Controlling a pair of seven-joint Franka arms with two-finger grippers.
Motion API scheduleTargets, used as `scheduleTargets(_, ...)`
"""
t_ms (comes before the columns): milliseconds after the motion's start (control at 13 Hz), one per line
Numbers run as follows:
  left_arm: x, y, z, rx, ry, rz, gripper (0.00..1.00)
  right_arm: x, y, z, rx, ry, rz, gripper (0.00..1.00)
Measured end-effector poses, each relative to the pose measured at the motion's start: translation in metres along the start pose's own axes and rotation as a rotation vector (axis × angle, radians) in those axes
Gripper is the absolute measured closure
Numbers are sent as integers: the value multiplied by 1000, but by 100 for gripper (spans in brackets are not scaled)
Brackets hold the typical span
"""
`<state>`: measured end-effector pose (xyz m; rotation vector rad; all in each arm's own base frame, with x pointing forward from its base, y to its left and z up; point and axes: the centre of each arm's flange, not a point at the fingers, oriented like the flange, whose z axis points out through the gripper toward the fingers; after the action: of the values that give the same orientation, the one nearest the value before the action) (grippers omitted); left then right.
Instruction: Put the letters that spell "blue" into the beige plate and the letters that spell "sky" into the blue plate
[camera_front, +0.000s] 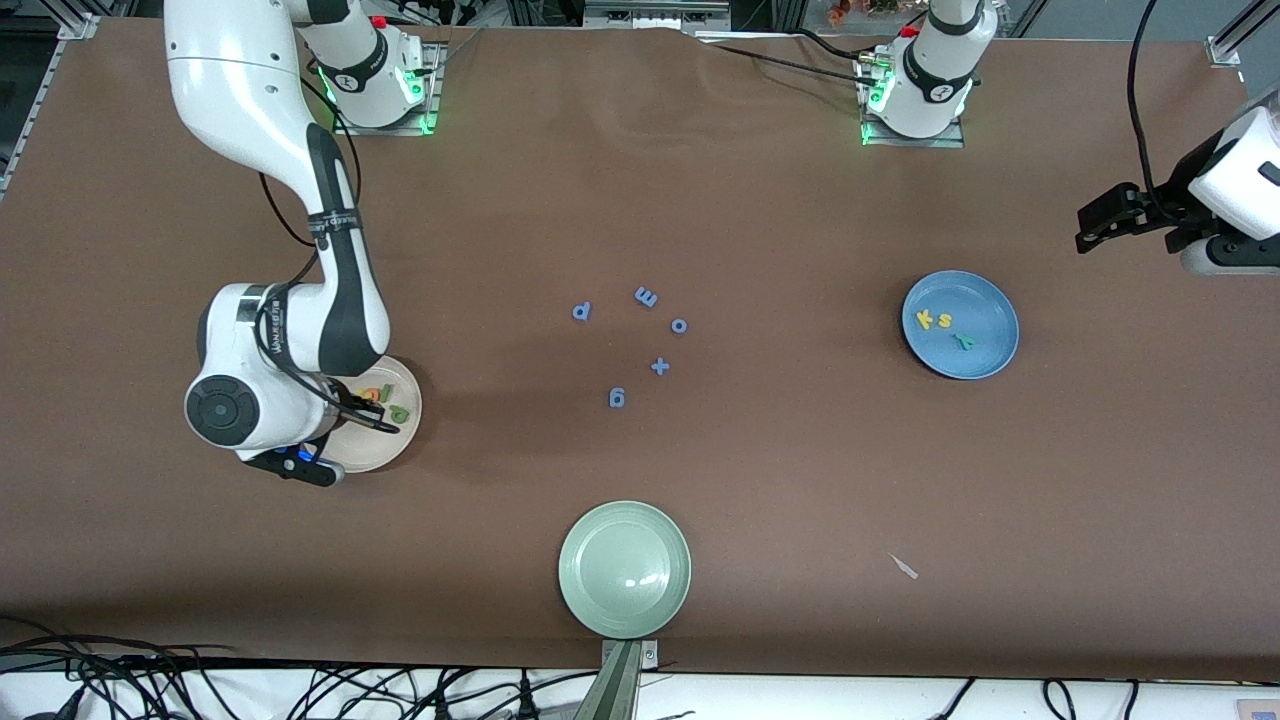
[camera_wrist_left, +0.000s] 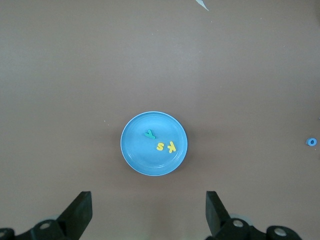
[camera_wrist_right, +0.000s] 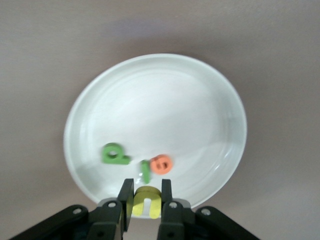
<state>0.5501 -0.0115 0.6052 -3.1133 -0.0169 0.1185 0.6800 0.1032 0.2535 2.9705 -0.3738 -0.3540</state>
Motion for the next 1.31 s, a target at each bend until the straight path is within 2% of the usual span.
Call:
scheduleTargets(77, 0, 0, 0, 0, 0, 1, 0, 0, 4, 4, 1, 1, -13, 68)
scheduleTargets(540, 0, 0, 0, 0, 0, 1, 0, -3, -1, -28, 39, 50, -28, 1)
scheduleTargets(771, 0, 1, 0, 0, 0, 2, 0, -5, -13, -66, 66, 107, -41, 0)
scheduleTargets(1002, 0, 1, 0, 0, -1, 3, 0, -10, -8, -100, 65, 106, -42, 0)
scheduleTargets(1311, 1, 2, 1, 1, -3, 4, 0, -47, 30, -199, 101, 129, -62, 0)
